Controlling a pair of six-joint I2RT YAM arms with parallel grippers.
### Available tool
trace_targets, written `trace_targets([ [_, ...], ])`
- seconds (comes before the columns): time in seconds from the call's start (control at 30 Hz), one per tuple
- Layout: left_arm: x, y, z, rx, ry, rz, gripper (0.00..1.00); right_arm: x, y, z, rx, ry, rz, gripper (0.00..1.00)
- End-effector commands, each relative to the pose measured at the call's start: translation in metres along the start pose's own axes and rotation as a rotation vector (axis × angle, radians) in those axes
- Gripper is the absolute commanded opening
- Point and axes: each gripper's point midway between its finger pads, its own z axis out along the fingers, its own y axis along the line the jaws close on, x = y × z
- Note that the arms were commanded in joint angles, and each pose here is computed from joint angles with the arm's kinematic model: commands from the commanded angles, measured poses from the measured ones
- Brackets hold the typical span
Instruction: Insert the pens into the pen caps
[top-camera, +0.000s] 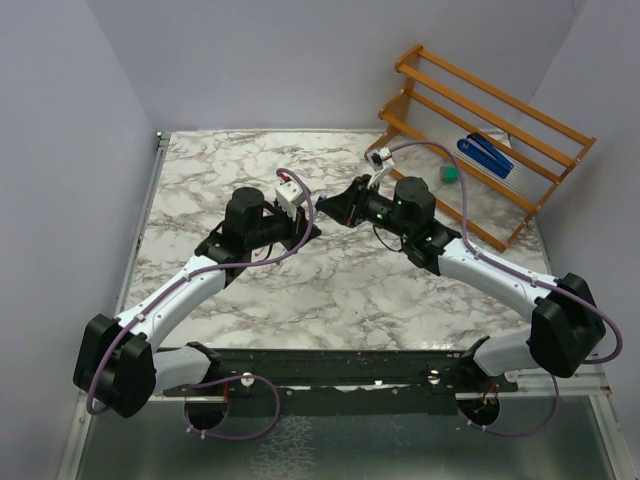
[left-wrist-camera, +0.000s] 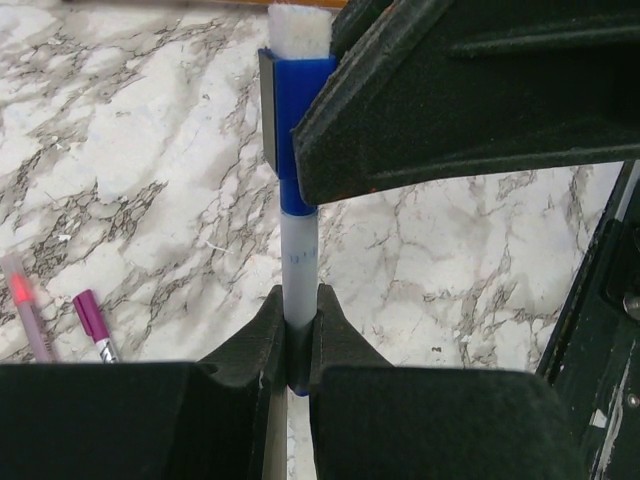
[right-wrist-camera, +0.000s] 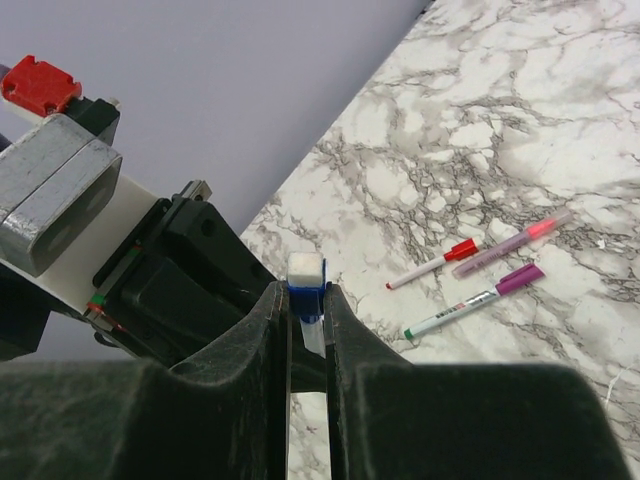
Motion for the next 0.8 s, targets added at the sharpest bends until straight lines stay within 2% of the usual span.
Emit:
trace_targets([
  [0.0,-0.105,-0.018,-0.017,0.060,-0.319,0.213,0.00,0.096,0.015,-0.019,-0.143,0.334,0.058,0.01],
  [0.2,-0.099,-0.062,-0.020,0.337,-0.288,0.272,0.00,0.103,0.033,-0.029,-0.301,0.360,-0.032,0.01],
  [0.43,-0.101,-0.096,-0.035,0.549,-0.293,0.337,0.00,0.120,0.054,-0.047,-0.524,0.360,-0.059,0.01],
  [0.53,-0.101,-0.101,-0.038,0.578,-0.295,0.355,0.00,0.127,0.059,-0.052,-0.585,0.389,-0.057,0.01],
  [0.63,-0.103,-0.101,-0.039,0.572,-0.302,0.363,0.00,0.130,0.056,-0.053,-0.573,0.400,-0.069,0.01],
  [0.77,-0.113,-0.088,-0.037,0.453,-0.341,0.369,0.00,0.127,0.046,-0.049,-0.490,0.399,-0.083,0.01],
])
